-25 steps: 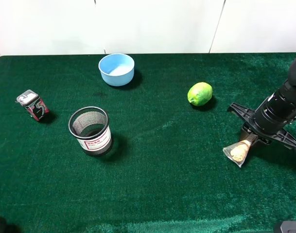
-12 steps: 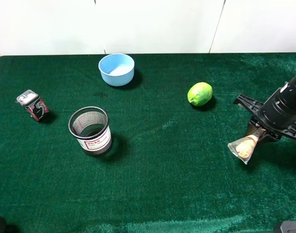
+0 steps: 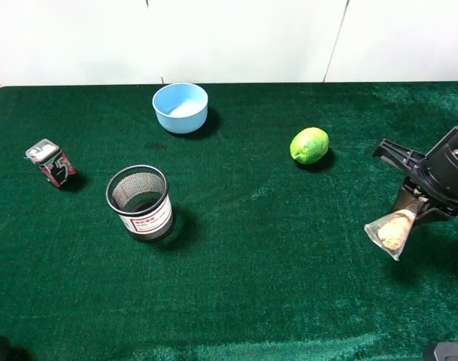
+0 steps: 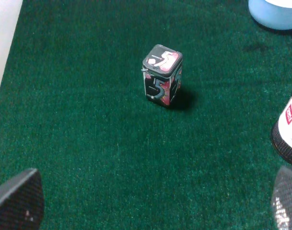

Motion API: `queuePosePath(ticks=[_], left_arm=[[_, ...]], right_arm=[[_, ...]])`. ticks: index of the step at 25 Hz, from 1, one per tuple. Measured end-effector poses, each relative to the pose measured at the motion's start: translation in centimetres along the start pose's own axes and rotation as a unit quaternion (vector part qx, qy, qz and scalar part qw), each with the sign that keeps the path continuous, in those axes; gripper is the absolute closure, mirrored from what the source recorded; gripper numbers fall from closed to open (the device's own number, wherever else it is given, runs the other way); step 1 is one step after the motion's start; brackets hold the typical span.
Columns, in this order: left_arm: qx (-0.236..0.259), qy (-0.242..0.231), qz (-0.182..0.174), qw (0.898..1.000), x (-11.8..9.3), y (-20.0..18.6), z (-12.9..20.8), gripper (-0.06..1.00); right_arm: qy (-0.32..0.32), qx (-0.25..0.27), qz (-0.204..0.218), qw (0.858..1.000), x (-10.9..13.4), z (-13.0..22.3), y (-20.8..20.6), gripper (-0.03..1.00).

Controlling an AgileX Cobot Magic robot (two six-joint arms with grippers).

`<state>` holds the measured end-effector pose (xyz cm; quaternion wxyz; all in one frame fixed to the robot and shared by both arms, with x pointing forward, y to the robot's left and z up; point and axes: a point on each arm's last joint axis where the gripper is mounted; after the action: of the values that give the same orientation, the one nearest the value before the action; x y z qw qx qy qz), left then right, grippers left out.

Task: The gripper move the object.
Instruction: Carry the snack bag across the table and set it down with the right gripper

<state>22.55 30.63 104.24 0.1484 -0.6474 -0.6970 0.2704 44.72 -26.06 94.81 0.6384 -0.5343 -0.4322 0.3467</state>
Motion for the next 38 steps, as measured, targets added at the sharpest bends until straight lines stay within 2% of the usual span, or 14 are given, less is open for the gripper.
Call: queuePosePath(ticks=[6, 20, 25, 38], left_arm=[[0.0, 0.0, 0.0, 1.0, 0.0, 0.0, 0.0, -0.02], [0.0, 0.0, 0.0, 1.0, 0.0, 0.0, 0.0, -0.02], [0.0, 0.0, 0.0, 1.0, 0.0, 0.0, 0.0, -0.02], [0.0, 0.0, 0.0, 1.0, 0.0, 0.0, 0.0, -0.02]], right_arm=[[-0.032, 0.011, -0.014, 0.999, 0.8, 0.9, -0.4, 0.84], [-0.144, 0.032, -0.027, 0.989, 6.6, 6.1, 0.6, 0.84], [-0.191, 0.018, -0.047, 0.98, 9.2, 6.8, -0.7, 0.84], [-0.303, 0.015, -0.034, 0.952, 16.8, 7.3, 0.3, 0.84]])
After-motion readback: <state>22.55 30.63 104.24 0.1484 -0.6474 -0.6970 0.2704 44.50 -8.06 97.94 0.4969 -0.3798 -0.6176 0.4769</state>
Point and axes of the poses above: a point on each arm's last joint axis where the gripper is mounted, y pointing out along that axis toward the gripper, x along the wrist's bending axis when the last joint is at zero, z = x × y, and after that the axes turned 13 degrees about -y, right-handed
